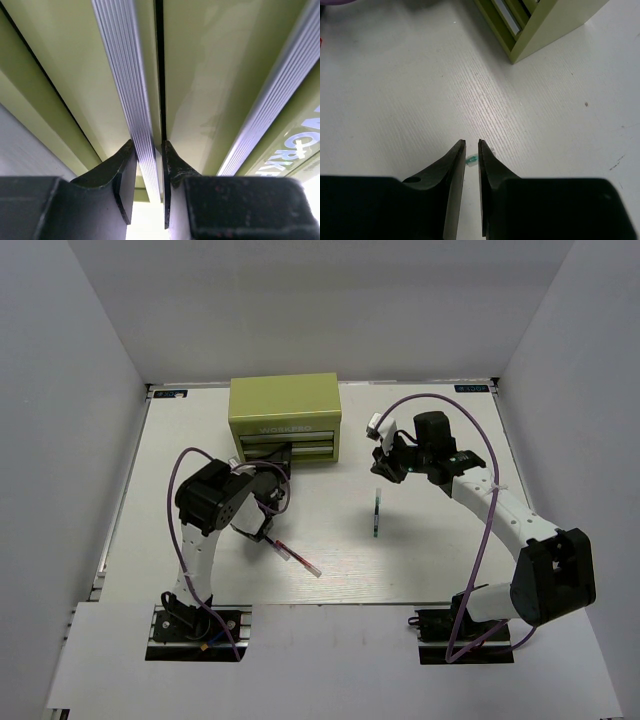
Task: Sort the stationery into containers
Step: Open the drawer in the storage box.
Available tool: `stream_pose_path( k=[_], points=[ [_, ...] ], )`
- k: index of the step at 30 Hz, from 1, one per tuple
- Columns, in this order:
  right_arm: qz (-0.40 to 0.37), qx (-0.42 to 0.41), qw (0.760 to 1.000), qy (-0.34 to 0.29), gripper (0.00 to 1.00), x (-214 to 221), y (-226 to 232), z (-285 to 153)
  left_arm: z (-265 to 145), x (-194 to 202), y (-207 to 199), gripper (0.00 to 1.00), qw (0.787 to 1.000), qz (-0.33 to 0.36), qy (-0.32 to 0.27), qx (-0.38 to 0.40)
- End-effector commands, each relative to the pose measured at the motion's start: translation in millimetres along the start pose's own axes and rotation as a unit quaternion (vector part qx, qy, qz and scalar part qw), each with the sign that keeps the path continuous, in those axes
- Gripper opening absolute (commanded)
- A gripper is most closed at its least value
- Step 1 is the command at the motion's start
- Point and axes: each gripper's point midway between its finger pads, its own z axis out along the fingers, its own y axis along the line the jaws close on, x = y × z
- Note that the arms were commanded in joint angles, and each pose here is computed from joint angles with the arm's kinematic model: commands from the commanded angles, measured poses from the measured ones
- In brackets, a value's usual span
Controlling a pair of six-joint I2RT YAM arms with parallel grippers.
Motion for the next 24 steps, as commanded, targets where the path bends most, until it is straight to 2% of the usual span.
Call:
stream_pose_path(
  k=[1, 10, 17, 20, 23, 24],
  points=[
    [-0.013, 0.005, 1.0, -0.021, 0.23, -20, -6, -4, -13, -5, -14, 0.03, 0.999, -0.008, -0.005, 0.04],
    [-0.012, -0.002, 1.0, -0.029, 0.28, -25, -5, -3, -40, -6, -6, 0.02, 1.0, 0.005, 0.016, 0.018],
    [-0.008, -0.004, 1.0, -0.029, 0.38, -24, -5, -2, -67, -6, -9, 0.0, 0.999, 0.017, 0.042, -0.001],
    [-0.001, -0.006, 1.0, -0.027, 0.5, -21, -5, 0, -75, -2, -7, 0.0, 0.998, 0.028, 0.052, -0.017],
    [0.002, -0.005, 1.0, -0.024, 0.89, -19, -5, 1, -76, -3, -3, 0.05, 0.998, 0.035, 0.052, -0.029],
    [0.002, -0.003, 1.0, -0.022, 0.9, -19, -5, 1, -76, -3, -4, 0.07, 0.998, 0.035, 0.052, -0.03]
  ],
)
